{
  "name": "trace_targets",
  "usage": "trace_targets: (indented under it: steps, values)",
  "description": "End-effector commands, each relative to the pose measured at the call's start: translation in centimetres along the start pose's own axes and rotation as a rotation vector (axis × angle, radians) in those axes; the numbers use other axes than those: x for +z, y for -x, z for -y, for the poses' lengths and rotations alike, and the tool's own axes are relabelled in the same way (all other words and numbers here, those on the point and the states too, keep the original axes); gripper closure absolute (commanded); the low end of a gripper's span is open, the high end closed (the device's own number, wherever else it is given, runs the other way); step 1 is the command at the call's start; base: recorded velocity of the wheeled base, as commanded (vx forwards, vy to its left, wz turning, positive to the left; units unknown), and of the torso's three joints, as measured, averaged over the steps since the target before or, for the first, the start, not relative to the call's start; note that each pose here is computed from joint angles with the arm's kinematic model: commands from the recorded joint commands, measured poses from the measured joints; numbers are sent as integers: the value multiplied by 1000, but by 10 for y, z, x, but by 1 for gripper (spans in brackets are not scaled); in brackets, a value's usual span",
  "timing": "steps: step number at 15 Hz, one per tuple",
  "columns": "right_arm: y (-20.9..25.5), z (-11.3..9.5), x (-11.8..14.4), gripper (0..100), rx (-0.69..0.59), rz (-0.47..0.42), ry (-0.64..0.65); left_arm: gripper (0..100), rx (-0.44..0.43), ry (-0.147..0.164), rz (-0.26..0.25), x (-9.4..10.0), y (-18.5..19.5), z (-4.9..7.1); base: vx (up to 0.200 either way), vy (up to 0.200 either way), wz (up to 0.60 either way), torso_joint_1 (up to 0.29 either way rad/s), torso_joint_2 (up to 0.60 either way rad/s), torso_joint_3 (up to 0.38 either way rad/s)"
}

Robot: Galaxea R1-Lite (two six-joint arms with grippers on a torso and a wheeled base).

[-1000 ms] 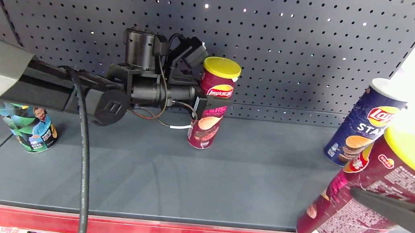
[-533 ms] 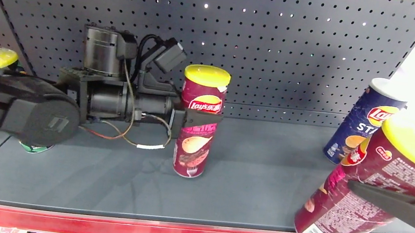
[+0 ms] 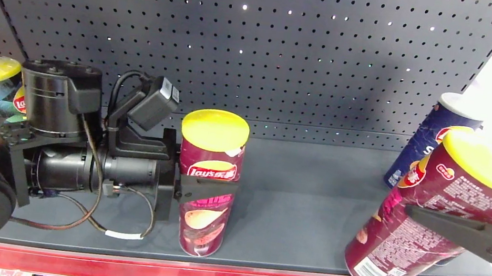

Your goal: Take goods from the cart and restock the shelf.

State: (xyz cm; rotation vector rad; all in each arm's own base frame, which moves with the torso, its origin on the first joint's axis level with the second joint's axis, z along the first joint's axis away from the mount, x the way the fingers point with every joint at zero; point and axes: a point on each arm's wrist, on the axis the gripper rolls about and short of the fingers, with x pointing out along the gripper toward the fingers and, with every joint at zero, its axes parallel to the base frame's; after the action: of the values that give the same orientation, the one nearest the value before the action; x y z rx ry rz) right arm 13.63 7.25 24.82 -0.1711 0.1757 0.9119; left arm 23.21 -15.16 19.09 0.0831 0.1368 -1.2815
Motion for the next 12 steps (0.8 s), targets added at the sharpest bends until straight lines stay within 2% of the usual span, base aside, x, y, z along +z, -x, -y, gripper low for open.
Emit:
trace_targets:
  steps: [1,8,12]
  values:
    - [-2,1,0,100,2,-4,-2,100,-5,11,-13,-7,2,5,0,0,0,0,0,0]
    - [-1,0,1,100,2,2,1,100,1,-11,2,-11,-5,2,0,0,0,0,0,0]
    - [0,1,5,100,-1,11,6,100,-3,17,-26,-22,3,12,0,0,0,0,0,0]
